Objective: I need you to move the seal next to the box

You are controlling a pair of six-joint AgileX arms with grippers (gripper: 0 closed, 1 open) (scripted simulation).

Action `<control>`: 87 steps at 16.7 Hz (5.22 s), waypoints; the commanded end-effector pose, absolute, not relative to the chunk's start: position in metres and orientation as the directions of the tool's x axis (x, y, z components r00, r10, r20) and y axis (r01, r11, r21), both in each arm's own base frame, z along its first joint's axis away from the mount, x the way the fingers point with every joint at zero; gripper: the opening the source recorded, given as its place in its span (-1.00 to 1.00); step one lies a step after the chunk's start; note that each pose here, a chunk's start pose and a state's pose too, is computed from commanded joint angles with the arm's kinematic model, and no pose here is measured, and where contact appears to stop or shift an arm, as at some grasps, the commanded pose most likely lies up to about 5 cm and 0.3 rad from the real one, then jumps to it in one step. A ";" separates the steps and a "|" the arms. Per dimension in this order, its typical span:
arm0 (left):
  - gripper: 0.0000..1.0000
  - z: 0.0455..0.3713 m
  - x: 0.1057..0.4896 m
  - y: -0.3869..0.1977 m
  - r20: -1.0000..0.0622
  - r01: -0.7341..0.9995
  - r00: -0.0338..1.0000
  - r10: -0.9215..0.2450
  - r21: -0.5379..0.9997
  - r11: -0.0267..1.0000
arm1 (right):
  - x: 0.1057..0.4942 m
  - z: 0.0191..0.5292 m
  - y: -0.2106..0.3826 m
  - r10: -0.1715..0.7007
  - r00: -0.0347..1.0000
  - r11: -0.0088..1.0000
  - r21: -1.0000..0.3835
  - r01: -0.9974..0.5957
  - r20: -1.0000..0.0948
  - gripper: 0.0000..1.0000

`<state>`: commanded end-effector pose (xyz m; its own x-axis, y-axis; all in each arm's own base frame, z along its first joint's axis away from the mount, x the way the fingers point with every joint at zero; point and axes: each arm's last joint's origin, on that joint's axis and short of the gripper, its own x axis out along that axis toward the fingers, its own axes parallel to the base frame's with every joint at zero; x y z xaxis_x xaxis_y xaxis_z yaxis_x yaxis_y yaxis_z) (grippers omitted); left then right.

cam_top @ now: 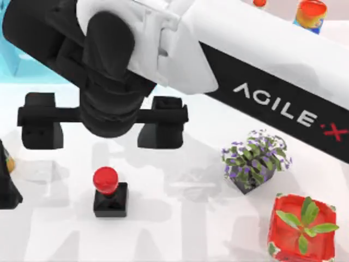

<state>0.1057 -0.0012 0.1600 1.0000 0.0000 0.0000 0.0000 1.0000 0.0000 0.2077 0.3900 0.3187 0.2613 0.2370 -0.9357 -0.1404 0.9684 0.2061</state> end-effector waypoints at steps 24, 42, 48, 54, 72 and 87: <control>1.00 0.160 0.106 -0.001 0.000 0.000 1.000 0.000 0.000 1.000 | 0.222 0.211 0.445 -0.002 0.296 1.000 0.001 0.010 -0.955 1.00; 1.00 0.160 0.106 -0.001 0.000 0.000 1.000 0.000 0.000 1.000 | 0.240 0.145 0.442 -0.002 0.296 1.000 0.001 0.010 -0.955 0.10; 1.00 0.160 0.106 -0.001 0.000 0.000 1.000 0.000 0.000 1.000 | 0.240 0.145 0.442 -0.002 0.296 1.000 0.001 0.010 -0.955 -0.81; 1.00 0.160 0.106 -0.001 0.000 0.000 1.000 0.000 0.000 1.000 | 0.240 0.145 0.442 -0.002 0.296 1.000 0.001 0.010 -0.955 -1.00; 1.00 0.160 0.106 -0.001 0.000 0.000 1.000 0.000 0.000 1.000 | 0.238 0.196 0.442 0.001 0.297 1.000 0.004 0.009 -0.955 -1.00; 1.00 0.160 0.106 -0.001 0.000 0.000 1.000 0.000 0.000 1.000 | 0.237 0.324 0.144 -0.003 0.286 1.000 0.002 0.021 -0.958 -1.00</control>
